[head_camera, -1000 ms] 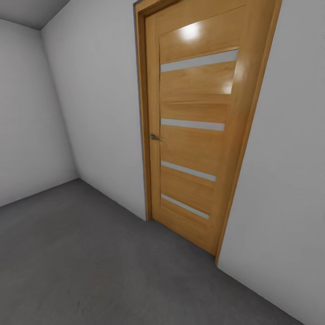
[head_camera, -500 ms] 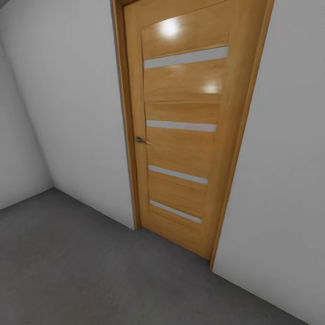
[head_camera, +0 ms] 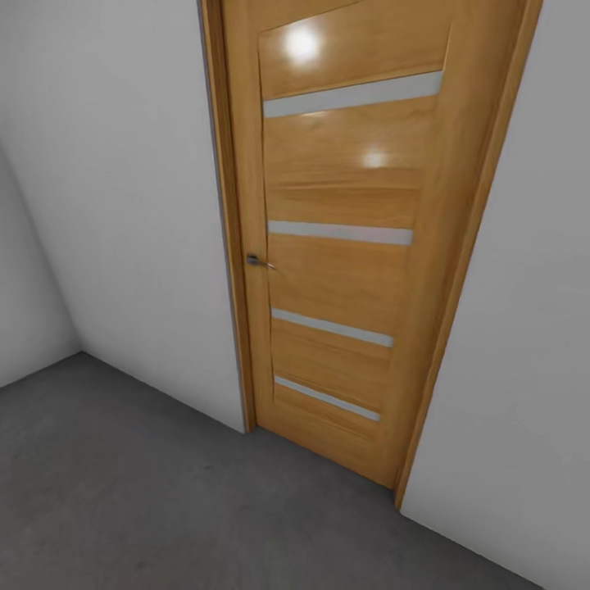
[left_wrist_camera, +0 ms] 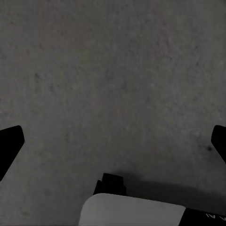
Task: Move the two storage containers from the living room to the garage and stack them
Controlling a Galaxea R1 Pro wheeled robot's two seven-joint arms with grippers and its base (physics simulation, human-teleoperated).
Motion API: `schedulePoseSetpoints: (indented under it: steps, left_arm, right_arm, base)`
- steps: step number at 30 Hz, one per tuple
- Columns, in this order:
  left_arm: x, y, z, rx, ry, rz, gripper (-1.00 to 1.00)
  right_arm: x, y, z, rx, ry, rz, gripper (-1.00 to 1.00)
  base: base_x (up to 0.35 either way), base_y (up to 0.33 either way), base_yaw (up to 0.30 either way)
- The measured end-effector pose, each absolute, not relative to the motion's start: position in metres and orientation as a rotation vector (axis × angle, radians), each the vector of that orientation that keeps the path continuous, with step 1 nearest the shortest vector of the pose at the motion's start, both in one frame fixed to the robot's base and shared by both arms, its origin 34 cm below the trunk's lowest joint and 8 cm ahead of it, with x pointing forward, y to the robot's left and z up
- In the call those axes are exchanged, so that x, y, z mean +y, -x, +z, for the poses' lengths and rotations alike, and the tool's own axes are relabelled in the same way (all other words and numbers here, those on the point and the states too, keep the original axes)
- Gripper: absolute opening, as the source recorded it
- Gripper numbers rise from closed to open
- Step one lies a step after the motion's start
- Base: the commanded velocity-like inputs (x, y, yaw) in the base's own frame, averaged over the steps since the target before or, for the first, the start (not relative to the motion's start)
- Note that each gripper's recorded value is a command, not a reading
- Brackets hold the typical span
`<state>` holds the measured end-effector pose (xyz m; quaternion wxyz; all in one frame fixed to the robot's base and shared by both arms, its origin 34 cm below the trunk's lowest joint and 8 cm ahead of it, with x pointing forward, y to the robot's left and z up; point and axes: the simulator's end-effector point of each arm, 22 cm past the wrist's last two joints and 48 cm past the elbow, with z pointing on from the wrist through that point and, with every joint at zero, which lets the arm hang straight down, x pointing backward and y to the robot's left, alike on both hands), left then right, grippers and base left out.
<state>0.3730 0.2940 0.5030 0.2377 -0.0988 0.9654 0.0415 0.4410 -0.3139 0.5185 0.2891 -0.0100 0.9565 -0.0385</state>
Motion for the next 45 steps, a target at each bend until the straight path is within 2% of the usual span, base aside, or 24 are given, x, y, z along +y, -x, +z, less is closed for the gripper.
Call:
schedulePoseSetpoints:
  steps: [16, 45]
  left_arm:
    - [0.2938, -0.3730, 0.5030, 2.645, 0.271, 0.114, 1.00]
    - [0.2940, -0.3731, 0.5030, 2.645, 0.271, 0.114, 1.00]
  right_arm:
    - [-0.3141, -0.4407, 0.5184, 2.553, 0.026, -0.103, 1.00]
    - [-0.3138, -0.4407, 0.5184, 2.553, 0.028, -0.103, 1.00]
  base:
    - [0.274, 0.221, -0.021]
    - [0.273, 0.221, -0.267]
